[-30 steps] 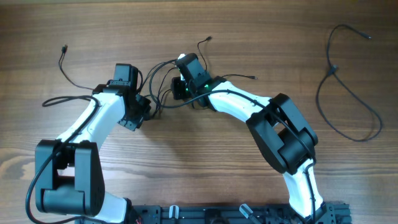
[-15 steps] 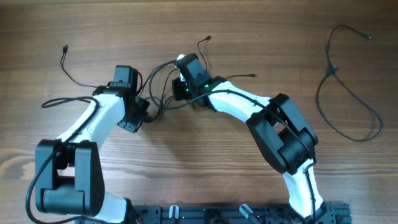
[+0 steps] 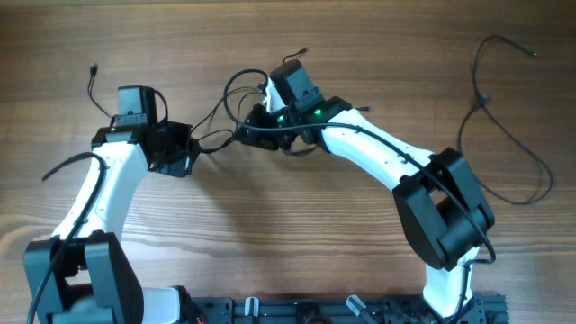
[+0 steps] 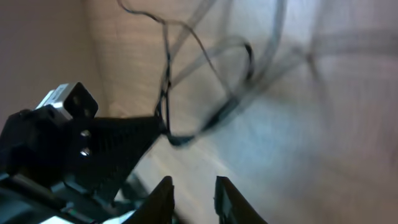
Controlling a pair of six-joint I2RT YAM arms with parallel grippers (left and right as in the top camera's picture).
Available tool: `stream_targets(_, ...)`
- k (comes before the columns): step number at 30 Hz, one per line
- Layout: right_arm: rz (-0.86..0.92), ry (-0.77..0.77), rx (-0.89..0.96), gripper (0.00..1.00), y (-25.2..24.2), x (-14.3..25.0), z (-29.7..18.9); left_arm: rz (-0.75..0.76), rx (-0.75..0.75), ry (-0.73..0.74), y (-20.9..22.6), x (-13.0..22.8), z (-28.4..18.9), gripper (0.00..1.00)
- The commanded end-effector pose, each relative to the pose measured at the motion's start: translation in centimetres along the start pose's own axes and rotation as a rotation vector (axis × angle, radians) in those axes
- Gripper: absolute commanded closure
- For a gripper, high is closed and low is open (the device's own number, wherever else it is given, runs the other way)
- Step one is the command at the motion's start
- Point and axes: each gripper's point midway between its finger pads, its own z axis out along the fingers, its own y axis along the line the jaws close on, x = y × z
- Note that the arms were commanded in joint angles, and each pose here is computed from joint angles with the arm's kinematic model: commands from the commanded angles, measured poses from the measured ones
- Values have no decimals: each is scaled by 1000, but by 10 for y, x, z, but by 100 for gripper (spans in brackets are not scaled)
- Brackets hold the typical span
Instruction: Untangle cables
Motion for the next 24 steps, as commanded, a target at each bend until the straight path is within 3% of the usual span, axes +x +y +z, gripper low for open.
stream_targets(1, 318, 77, 15, 66, -1, 19, 1, -54, 41, 34, -11, 6, -6, 96)
stream_targets(3, 447, 87, 37, 60, -3, 24, 3, -54, 41, 35, -11, 6, -6, 96)
stream_targets(5, 491, 46, 52, 59, -3, 22, 7, -54, 48, 73, -12, 13, -6, 96)
stream_targets(12, 452, -246, 131, 59, -11, -7, 18, -56, 74, 229, -16, 40, -10, 96)
stream_targets(18, 412, -278, 65, 57, 4, -19, 18, -62, 61, 257, -13, 45, -11, 96)
stream_targets(21, 401, -276, 70, 64, 4, -17, 19, -62, 65, 271, -13, 47, -12, 96)
stream_targets(24, 313, -296, 95, 86, 1, -21, 17, -62, 66, 271, -14, 47, -12, 96)
